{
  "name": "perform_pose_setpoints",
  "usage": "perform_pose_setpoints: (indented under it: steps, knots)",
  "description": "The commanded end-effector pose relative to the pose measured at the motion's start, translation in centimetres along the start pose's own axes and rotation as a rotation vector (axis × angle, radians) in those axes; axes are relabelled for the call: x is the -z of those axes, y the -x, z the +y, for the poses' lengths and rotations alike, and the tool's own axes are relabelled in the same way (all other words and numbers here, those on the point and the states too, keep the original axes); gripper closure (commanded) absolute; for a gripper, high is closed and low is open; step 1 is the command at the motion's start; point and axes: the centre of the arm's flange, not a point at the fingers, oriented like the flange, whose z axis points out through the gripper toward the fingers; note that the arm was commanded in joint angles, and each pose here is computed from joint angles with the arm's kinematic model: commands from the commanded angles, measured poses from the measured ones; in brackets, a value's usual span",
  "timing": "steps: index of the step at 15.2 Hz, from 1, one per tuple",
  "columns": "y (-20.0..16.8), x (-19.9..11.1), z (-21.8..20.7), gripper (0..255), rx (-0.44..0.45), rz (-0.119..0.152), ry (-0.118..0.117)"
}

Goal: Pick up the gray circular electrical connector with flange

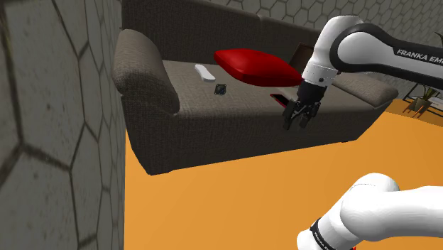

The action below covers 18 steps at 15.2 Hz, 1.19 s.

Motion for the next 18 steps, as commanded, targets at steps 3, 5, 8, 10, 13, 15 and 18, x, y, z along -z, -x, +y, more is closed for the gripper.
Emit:
perform_pose_setpoints:
  steps: [3,5,8,10,13,15,18]
  knots:
    - [-2.3,0.2,-0.8,0,0.006,0.014,-0.005]
    - [-4.6,0.4,-1.5,0,0.012,0.027,-0.010]
    - [-8.0,0.9,-2.7,0,0.020,0.048,-0.017]
    - [-10.2,1.2,-3.5,0,0.026,0.061,-0.022]
    - [-13.6,1.8,-4.7,0,0.035,0.082,-0.029]
    - [-15.8,2.2,-5.5,0,0.041,0.096,-0.034]
    - [-19.2,2.9,-6.8,0,0.049,0.116,-0.041]
